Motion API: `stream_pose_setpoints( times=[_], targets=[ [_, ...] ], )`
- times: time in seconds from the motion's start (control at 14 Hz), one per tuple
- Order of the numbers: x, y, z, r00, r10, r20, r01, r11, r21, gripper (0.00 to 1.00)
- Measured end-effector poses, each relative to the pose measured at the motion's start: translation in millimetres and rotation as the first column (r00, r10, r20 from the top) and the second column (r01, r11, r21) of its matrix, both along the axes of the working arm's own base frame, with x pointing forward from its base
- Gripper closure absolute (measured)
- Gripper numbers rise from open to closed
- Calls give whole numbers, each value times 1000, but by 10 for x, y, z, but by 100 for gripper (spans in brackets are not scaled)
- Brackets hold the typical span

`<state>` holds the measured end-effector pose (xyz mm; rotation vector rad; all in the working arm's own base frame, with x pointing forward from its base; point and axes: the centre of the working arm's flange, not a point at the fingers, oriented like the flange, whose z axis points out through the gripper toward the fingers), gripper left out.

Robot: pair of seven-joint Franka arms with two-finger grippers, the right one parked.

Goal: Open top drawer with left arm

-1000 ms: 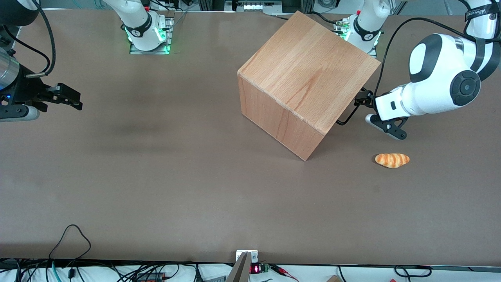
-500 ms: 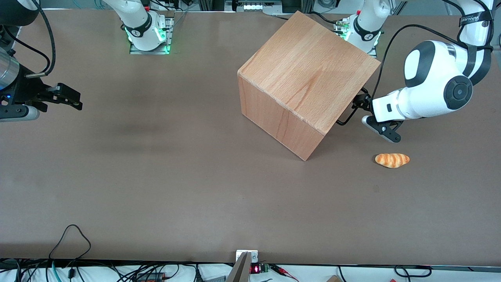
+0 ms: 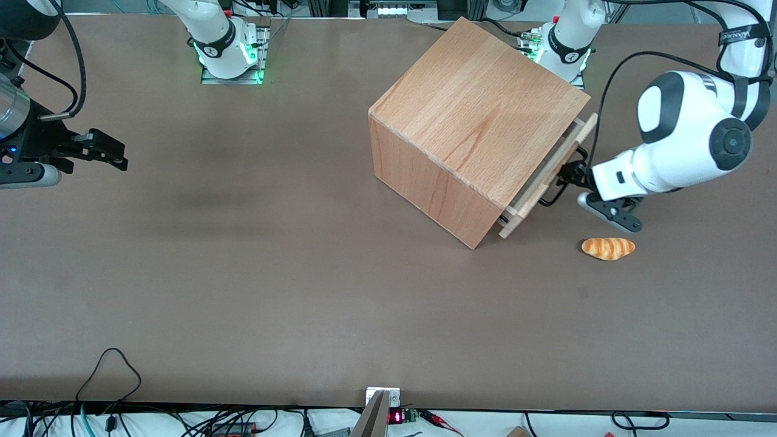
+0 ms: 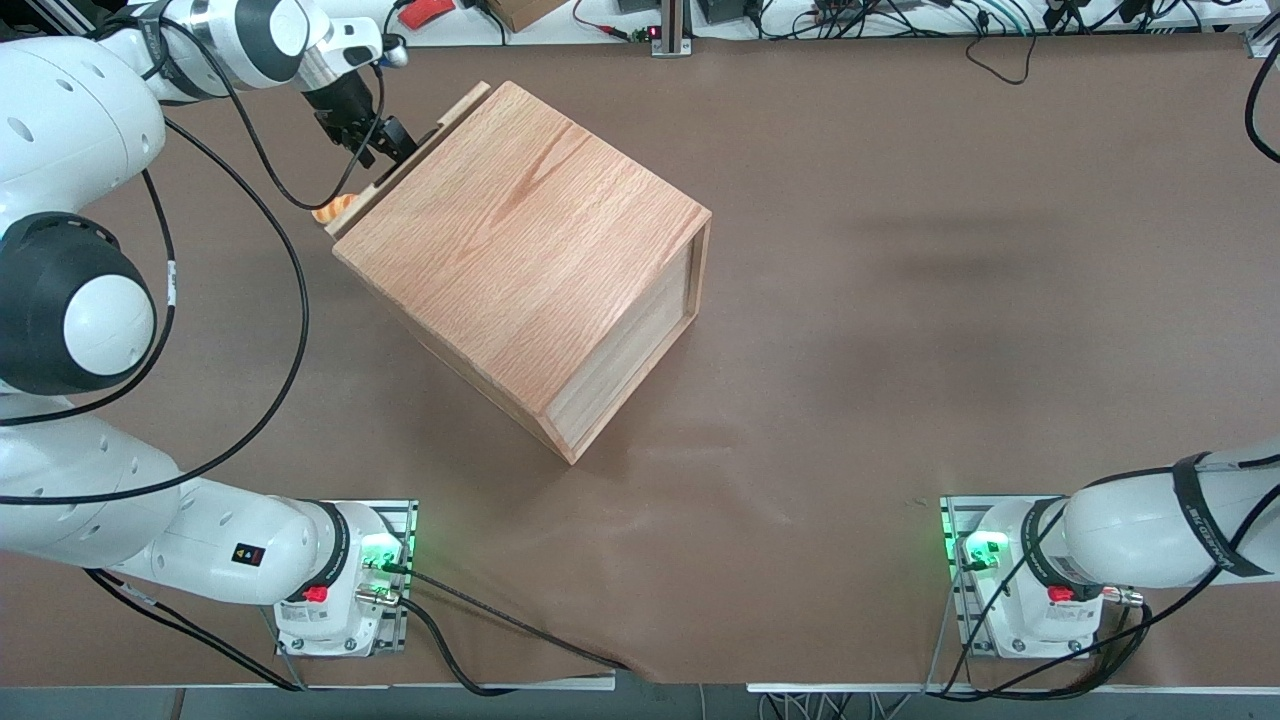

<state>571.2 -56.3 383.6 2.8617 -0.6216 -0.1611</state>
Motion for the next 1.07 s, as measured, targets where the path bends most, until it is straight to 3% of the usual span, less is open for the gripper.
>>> stream_pose_setpoints(
  times=[0.21, 0.43, 0.5, 0.64, 1.07],
  targets=[
    [129, 405, 56, 994, 70, 86, -71, 997, 11, 0],
    [312, 887, 130, 964, 85, 254, -100, 994, 47, 0],
    [345, 1021, 138, 955, 89, 283, -110, 992, 59, 0],
    [393, 1223, 159, 943, 108, 316, -138, 988, 74, 0],
    [481, 1385, 215, 936, 115, 333, -151, 985, 87, 0]
  ],
)
